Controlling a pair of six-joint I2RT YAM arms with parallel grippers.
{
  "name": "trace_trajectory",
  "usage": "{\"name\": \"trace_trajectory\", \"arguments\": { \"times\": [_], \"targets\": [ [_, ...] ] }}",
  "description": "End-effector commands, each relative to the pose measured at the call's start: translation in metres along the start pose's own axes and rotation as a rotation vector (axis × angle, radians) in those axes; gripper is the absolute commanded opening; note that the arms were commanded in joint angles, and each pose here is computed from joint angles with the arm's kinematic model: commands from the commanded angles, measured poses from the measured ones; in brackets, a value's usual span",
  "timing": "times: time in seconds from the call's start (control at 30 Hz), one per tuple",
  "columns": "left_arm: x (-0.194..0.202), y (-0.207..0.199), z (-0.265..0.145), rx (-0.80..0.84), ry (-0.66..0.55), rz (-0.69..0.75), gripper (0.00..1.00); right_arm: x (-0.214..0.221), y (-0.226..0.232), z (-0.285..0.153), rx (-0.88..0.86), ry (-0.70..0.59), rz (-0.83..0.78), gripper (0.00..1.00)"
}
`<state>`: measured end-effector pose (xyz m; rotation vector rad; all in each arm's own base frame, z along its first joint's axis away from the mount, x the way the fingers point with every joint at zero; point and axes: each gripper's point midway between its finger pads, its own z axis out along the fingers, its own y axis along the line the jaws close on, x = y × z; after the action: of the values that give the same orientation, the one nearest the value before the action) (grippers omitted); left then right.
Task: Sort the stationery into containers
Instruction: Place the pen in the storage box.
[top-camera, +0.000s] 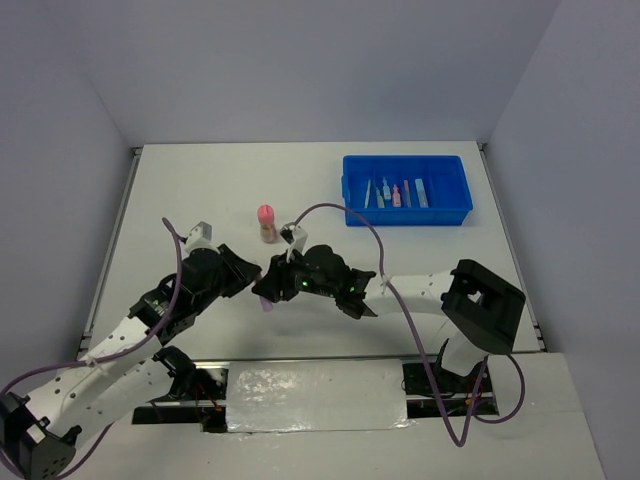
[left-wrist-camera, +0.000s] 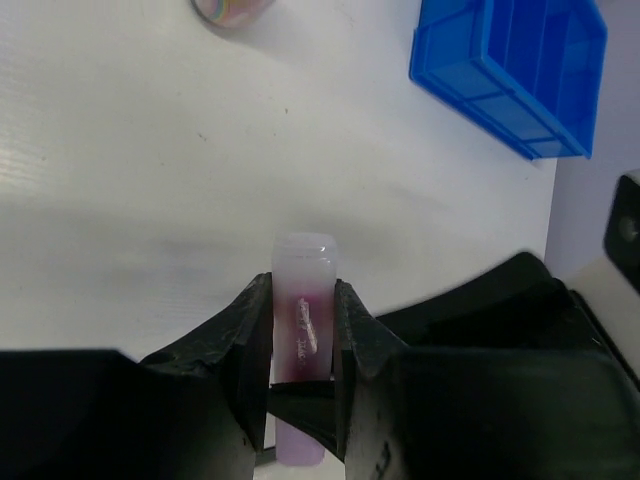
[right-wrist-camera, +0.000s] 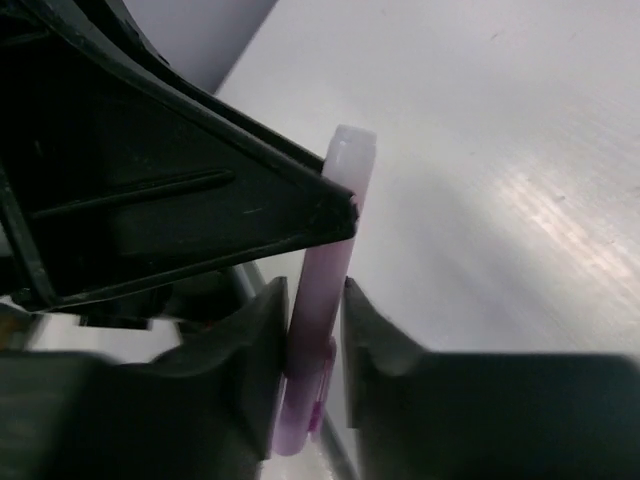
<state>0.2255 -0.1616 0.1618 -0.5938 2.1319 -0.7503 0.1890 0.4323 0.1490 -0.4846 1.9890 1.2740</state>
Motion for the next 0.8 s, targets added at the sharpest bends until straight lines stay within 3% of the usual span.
{"name": "trace_trajectory", "arguments": {
  "times": [0.0,0.07,0.13,0.17,0.2,0.23,0.4,0.47,0.5,0.6,0.63,0.77],
  "targets": [
    [-0.017,-0.034,-0.01,0.129,-0.049,-0.016,0.13,-0.021,0.026,0.007,-0.08,-0.051,-0.022,0.28],
    [-0.02,-0.04,-0.011,0.152,-0.057,-0.02,0.25,-0.021,0.025,0.007,-0.07,-0.051,-0.021,0.04],
    [-0.023,-0.045,-0.013,0.167,-0.068,-0.016,0.43,-0.024,0.021,0.007,-0.058,-0.051,-0.027,0.0],
    [-0.025,-0.048,-0.014,0.178,-0.076,-0.006,0.72,-0.027,0.011,0.005,-0.031,-0.056,-0.024,0.0],
    [-0.032,-0.056,-0.018,0.195,-0.091,-0.001,0.93,-0.031,0.004,0.003,-0.014,-0.06,-0.025,0.0],
    [-0.037,-0.058,-0.021,0.19,-0.105,0.006,0.99,-0.037,-0.005,-0.003,0.018,-0.066,-0.02,0.0],
    [-0.084,-0.044,-0.055,-0.006,-0.237,0.106,1.0,-0.097,-0.107,-0.051,0.272,-0.154,0.016,0.0],
    [-0.097,-0.034,-0.068,-0.082,-0.27,0.159,0.99,-0.117,-0.172,-0.087,0.498,-0.121,-0.017,0.0],
    [-0.105,-0.028,-0.082,-0.125,-0.289,0.184,0.99,-0.15,-0.191,-0.102,0.617,-0.167,-0.108,0.0],
    [-0.107,-0.024,-0.096,-0.128,-0.274,0.29,0.99,-0.191,-0.254,-0.153,0.932,-0.176,-0.186,0.0],
    [-0.1,-0.026,-0.097,-0.096,-0.239,0.322,0.99,-0.185,-0.277,-0.159,0.989,-0.123,-0.173,0.0],
    [-0.08,-0.018,-0.096,-0.052,-0.151,0.469,0.99,-0.227,-0.334,-0.205,1.124,-0.142,-0.116,0.0]
  ]
}}
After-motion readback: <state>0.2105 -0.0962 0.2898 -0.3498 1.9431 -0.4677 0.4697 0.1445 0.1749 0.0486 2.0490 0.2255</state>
